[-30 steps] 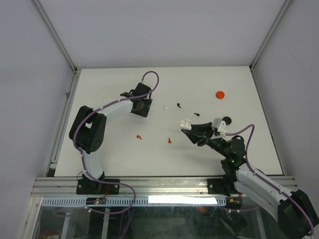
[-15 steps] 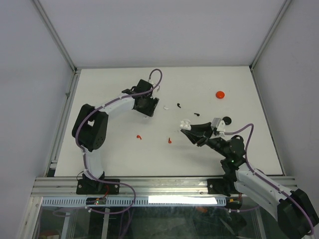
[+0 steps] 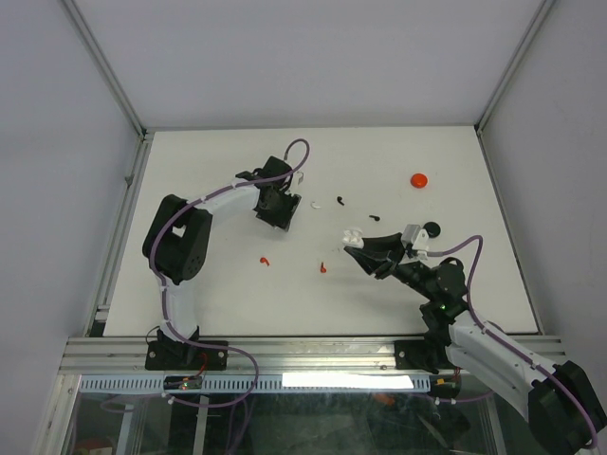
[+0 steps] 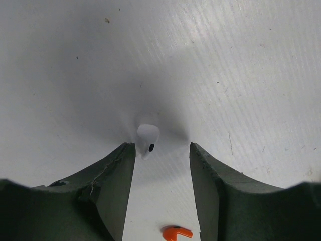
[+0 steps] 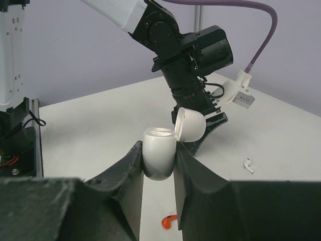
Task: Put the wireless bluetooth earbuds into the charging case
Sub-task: Pick up the earbud from the center of the board.
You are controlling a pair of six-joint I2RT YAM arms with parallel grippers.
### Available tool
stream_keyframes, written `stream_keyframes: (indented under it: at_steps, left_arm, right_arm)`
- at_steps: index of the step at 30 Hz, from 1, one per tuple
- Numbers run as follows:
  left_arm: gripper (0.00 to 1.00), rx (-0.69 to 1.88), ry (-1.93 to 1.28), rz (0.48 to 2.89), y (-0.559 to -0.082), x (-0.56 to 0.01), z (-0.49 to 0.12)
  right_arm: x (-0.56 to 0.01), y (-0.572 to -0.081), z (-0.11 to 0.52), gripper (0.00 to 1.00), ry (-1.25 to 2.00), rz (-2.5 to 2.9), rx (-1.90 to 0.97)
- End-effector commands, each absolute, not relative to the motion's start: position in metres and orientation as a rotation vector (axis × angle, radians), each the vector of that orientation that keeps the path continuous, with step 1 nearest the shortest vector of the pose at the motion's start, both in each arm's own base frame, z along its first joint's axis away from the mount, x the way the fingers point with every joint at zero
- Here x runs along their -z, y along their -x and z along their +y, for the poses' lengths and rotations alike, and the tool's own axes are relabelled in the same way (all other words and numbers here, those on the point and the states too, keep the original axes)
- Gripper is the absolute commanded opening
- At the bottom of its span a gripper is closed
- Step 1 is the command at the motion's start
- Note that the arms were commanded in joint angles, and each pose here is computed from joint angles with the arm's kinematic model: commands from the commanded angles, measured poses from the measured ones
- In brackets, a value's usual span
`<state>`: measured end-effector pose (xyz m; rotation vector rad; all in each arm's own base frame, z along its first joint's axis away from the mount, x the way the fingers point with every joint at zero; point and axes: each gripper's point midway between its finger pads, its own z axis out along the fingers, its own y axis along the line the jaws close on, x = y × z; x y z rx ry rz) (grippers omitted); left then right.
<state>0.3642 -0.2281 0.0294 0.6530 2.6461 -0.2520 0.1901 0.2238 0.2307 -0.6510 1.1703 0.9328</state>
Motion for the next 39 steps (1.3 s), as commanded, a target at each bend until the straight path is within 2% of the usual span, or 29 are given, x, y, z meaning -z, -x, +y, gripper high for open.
stream_keyframes:
  at_steps: [1, 3, 8, 17, 39]
  left_arm:
    - [0.48, 0.27, -0.622, 2.624, -0.36, -0.047, -0.234]
    - [0.48, 0.214, -0.588, 2.619, -0.365, -0.048, -0.228]
    - [0.39, 0.134, -0.487, 2.602, -0.38, -0.054, -0.223]
    - [0.37, 0.151, -0.517, 2.609, -0.389, -0.048, -0.232]
    - [0.25, 0.11, -0.582, 2.653, -0.38, -0.027, -0.232]
  right_arm:
    - [-0.245, -0.191, 0.222, 0.0, 0.634, 1.123, -0.929]
    - [-0.245, -0.191, 0.222, 0.0, 0.633, 1.124, -0.93]
    - [-0.246, -0.19, 0.222, 0.0, 0.633, 1.122, -0.934]
    - [-0.247, -0.19, 0.222, 0.0, 0.631, 1.122, -0.934]
    - [-0.247, -0.19, 0.224, 0.0, 0.64, 1.131, -0.943]
